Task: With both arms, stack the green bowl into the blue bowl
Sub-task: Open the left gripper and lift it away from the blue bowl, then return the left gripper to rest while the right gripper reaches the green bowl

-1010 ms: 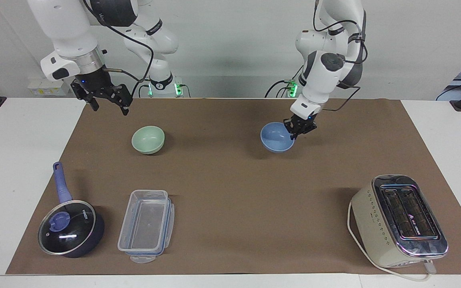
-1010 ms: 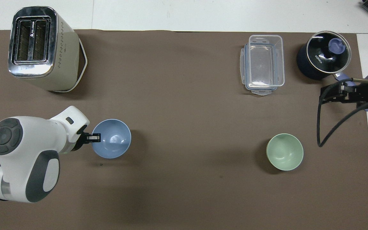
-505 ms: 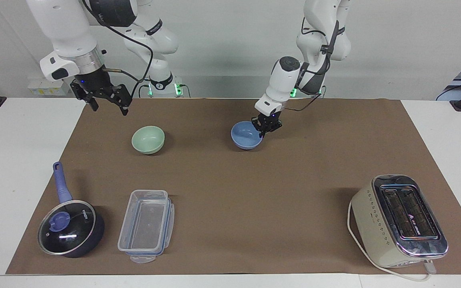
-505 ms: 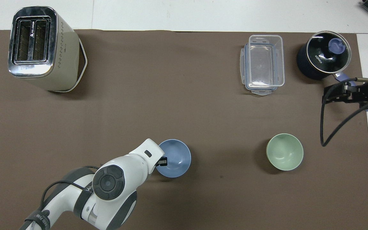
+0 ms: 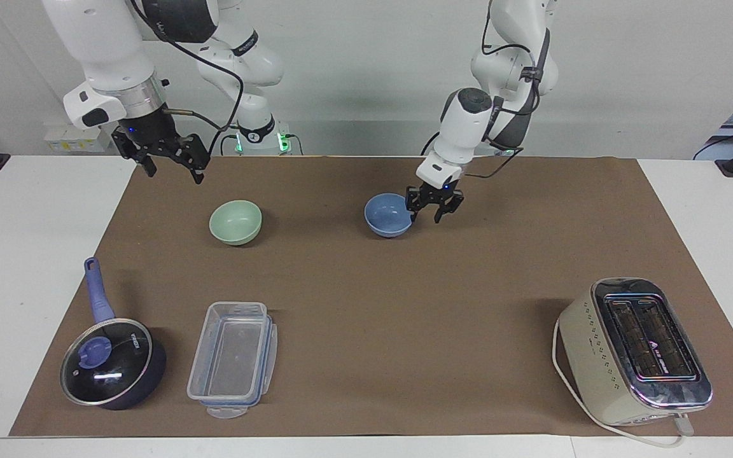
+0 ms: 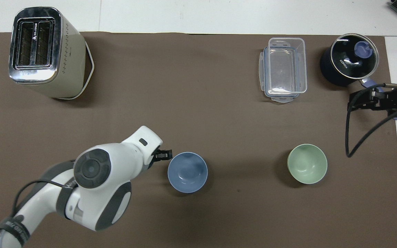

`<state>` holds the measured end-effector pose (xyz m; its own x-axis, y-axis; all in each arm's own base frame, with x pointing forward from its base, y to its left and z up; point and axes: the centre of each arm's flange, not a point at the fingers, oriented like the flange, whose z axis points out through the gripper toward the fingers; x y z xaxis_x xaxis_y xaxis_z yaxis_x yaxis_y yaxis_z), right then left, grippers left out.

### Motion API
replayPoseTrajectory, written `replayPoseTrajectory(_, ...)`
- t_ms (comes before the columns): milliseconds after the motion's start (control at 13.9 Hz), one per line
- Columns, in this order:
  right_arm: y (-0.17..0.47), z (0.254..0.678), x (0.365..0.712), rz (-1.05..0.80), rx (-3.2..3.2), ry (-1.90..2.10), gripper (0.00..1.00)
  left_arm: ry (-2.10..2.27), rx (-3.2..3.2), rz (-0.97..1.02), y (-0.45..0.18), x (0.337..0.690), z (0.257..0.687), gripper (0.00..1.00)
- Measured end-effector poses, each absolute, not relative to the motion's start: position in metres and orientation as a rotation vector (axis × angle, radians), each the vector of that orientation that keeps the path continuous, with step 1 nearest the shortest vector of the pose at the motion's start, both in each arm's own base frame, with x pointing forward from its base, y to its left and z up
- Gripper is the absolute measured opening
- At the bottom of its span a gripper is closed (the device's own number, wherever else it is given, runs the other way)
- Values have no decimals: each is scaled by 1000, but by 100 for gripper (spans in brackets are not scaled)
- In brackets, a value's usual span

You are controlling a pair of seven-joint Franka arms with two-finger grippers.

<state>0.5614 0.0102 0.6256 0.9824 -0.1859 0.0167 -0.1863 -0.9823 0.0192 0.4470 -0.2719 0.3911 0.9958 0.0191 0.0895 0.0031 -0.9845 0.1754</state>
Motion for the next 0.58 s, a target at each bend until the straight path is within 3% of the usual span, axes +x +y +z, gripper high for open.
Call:
replayPoseTrajectory(72,10,625,562,27,3107,-292,100,15,2972,115,-252,464,405,94)
replayPoseTrajectory(144,10,624,562,27,3107,-291,100,2,2983,91,-230,478,417,100)
replayPoseTrajectory(577,9,563,552,-33,3098,-281,100,-104,3034,-37,-80,531,488,100)
